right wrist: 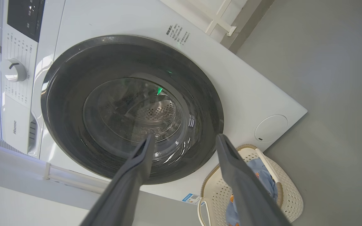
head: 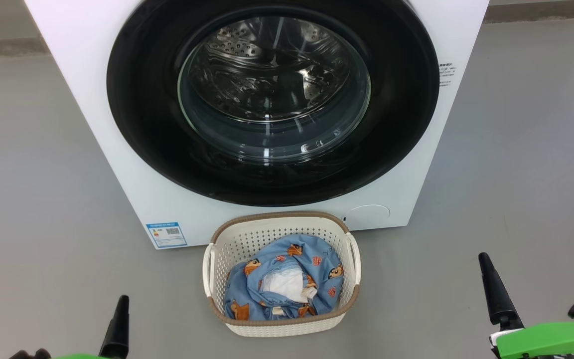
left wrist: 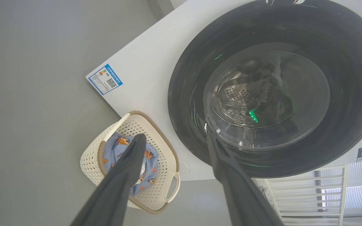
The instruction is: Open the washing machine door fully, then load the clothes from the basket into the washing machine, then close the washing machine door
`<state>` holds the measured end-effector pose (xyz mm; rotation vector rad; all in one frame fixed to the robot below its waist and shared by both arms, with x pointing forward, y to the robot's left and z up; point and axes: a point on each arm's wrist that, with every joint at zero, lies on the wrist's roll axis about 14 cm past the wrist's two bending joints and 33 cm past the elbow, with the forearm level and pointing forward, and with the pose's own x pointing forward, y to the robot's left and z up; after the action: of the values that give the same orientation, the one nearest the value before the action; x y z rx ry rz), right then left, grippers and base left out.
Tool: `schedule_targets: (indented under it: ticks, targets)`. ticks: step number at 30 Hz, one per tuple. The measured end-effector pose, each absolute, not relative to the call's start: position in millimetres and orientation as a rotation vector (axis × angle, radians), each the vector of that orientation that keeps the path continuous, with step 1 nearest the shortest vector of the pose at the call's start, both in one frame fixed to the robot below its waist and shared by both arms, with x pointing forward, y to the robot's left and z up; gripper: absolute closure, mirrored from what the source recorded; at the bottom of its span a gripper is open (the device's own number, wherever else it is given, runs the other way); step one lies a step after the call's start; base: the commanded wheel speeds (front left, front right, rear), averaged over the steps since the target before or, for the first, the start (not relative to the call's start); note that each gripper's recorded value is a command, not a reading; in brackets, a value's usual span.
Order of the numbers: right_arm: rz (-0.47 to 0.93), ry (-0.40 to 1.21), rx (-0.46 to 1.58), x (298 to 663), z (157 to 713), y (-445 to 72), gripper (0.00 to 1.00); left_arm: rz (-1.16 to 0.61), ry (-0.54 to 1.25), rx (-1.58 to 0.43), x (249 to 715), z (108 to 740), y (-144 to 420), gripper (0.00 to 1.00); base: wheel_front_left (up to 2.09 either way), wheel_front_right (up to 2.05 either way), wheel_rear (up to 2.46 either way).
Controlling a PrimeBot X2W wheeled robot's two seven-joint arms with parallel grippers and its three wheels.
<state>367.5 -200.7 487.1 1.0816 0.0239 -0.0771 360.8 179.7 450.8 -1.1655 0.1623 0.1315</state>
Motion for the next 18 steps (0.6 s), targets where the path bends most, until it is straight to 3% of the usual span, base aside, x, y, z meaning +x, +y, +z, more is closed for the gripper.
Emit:
schedule_targets:
  ticks: [18]
  targets:
    - [-0.025,0.023,0.769,367.8,493.5,-195.2,0.00,0.093,0.166,-0.895,361.2,453.6,170.9,0.00,0.00,0.00,0.00]
